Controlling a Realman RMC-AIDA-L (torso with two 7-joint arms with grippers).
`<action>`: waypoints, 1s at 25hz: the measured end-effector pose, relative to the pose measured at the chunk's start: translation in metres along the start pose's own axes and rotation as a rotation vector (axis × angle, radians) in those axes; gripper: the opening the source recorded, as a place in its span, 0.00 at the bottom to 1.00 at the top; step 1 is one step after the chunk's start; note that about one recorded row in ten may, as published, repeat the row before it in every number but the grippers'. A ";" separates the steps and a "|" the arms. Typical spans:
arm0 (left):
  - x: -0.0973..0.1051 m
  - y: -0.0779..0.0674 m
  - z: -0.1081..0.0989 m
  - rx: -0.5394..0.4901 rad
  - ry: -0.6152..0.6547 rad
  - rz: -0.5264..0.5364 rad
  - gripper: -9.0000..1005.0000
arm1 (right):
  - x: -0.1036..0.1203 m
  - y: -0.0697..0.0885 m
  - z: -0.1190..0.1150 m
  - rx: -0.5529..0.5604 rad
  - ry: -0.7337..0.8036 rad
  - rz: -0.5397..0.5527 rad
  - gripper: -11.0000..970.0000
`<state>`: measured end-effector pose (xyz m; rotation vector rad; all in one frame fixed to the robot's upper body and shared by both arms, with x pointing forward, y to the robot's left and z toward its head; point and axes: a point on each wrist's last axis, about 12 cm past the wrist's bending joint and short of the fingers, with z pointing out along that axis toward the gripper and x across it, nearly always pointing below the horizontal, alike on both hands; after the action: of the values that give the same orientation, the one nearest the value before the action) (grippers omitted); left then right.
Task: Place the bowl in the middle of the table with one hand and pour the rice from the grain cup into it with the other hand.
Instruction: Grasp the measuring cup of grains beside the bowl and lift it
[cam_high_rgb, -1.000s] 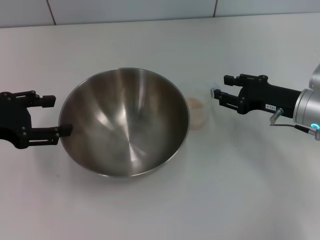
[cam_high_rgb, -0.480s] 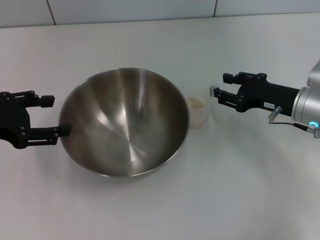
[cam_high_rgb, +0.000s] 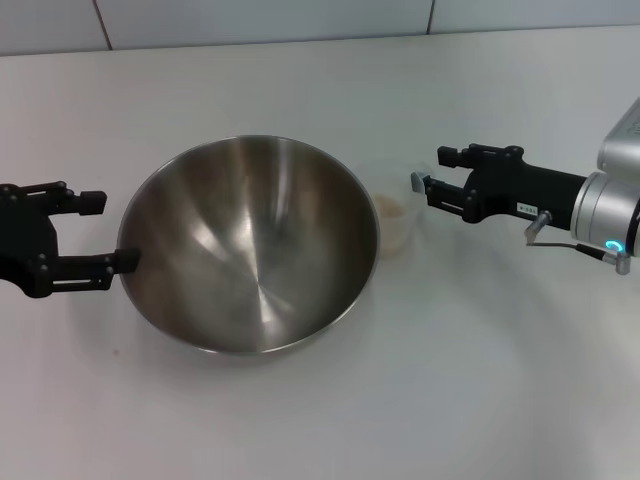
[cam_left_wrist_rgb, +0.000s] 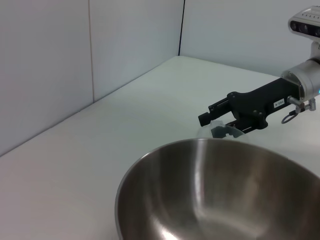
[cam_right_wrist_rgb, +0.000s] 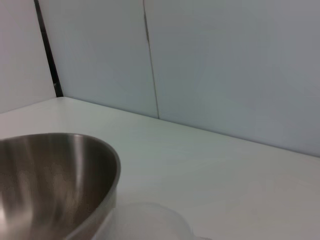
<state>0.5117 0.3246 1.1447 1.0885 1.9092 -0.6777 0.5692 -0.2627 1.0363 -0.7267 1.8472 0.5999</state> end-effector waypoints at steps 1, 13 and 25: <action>0.000 0.000 0.000 0.000 0.000 0.000 0.81 | 0.000 0.000 0.000 0.000 0.000 0.000 0.46; 0.002 0.001 -0.004 -0.012 -0.001 0.007 0.81 | 0.005 0.009 0.003 -0.019 -0.021 -0.088 0.41; 0.001 0.002 -0.004 -0.014 -0.001 0.007 0.81 | 0.005 0.009 0.003 -0.005 -0.031 -0.083 0.12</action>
<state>0.5112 0.3289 1.1455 1.0855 1.9053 -0.6596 0.5637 -0.2555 1.0309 -0.7893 1.7783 0.5592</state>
